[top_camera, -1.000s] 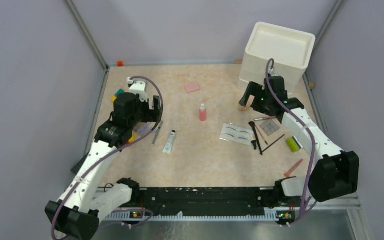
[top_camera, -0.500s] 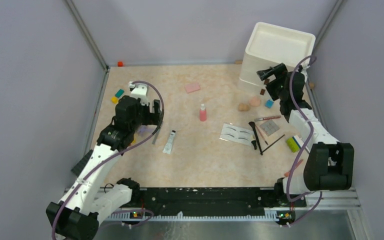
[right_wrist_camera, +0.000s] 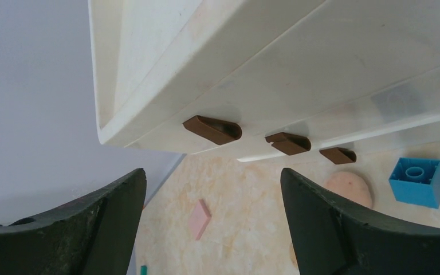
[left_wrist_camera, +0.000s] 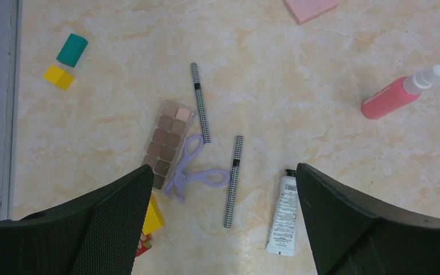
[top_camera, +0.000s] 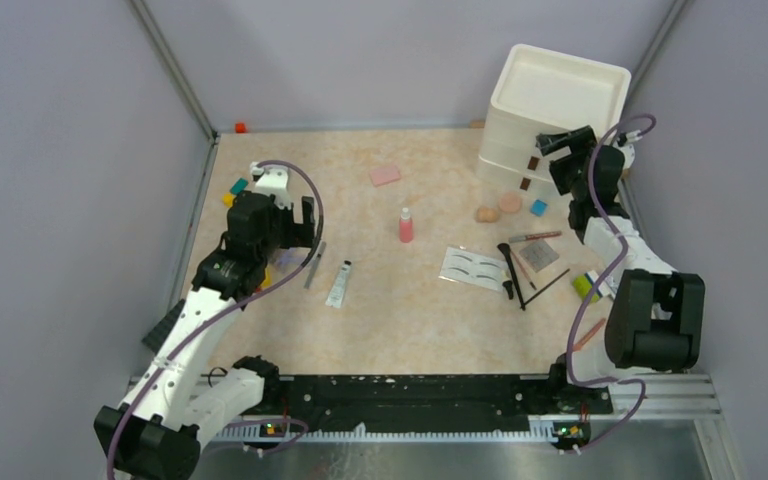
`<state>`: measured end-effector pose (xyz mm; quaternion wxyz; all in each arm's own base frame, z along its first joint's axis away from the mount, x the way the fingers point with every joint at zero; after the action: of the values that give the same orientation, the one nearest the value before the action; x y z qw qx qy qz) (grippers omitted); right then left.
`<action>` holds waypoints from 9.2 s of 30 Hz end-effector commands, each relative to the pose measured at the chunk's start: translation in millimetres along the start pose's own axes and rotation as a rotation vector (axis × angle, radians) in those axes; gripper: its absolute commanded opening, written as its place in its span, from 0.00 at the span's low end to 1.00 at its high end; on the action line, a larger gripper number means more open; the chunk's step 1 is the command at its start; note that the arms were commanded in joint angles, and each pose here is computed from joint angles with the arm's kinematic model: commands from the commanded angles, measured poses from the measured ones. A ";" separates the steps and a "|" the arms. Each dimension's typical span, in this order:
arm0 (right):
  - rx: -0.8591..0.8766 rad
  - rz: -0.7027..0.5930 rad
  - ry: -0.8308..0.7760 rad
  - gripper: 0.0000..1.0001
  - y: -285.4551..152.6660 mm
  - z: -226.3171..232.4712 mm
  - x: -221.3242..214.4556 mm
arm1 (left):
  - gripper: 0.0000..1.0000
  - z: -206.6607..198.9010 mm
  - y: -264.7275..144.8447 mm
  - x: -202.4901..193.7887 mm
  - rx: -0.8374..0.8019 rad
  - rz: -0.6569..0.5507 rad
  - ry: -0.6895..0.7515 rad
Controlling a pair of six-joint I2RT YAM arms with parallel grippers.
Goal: Organize the makeup
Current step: Open the drawer in the storage box, then pick up the makeup from the center of the board, then place the makeup in the storage box.
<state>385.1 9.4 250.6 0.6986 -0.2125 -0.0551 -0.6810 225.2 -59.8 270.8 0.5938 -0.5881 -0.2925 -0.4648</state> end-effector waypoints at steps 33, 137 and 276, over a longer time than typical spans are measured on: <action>0.157 -0.023 -0.094 0.69 51.2 -5.6 5.6 | 0.99 5.9 -0.3 5.7 0.018 -0.052 -0.008; 0.171 0.141 -0.182 0.00 -62.1 -13.6 -39.7 | 0.99 7.2 0.0 6.3 -0.015 -0.054 -0.019; -0.001 -0.117 -0.882 0.03 29.1 210.6 57.3 | 0.99 7.0 0.2 5.9 -0.060 -0.061 -0.014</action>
<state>433.4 55.3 483.7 0.5525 -0.4542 -0.3774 -0.5883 228.6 -54.2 267.6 0.5763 -0.6078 -0.2805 -0.4689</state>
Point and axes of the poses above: each gripper's point midway between its finger pads, its own y axis out along the fingers, its own z axis along the line the jaws close on, x = y × z, the point moved 9 cm from there along -y, back along the fingers, and after that the axes turned 9 degrees about y, right-handed, at the moved point
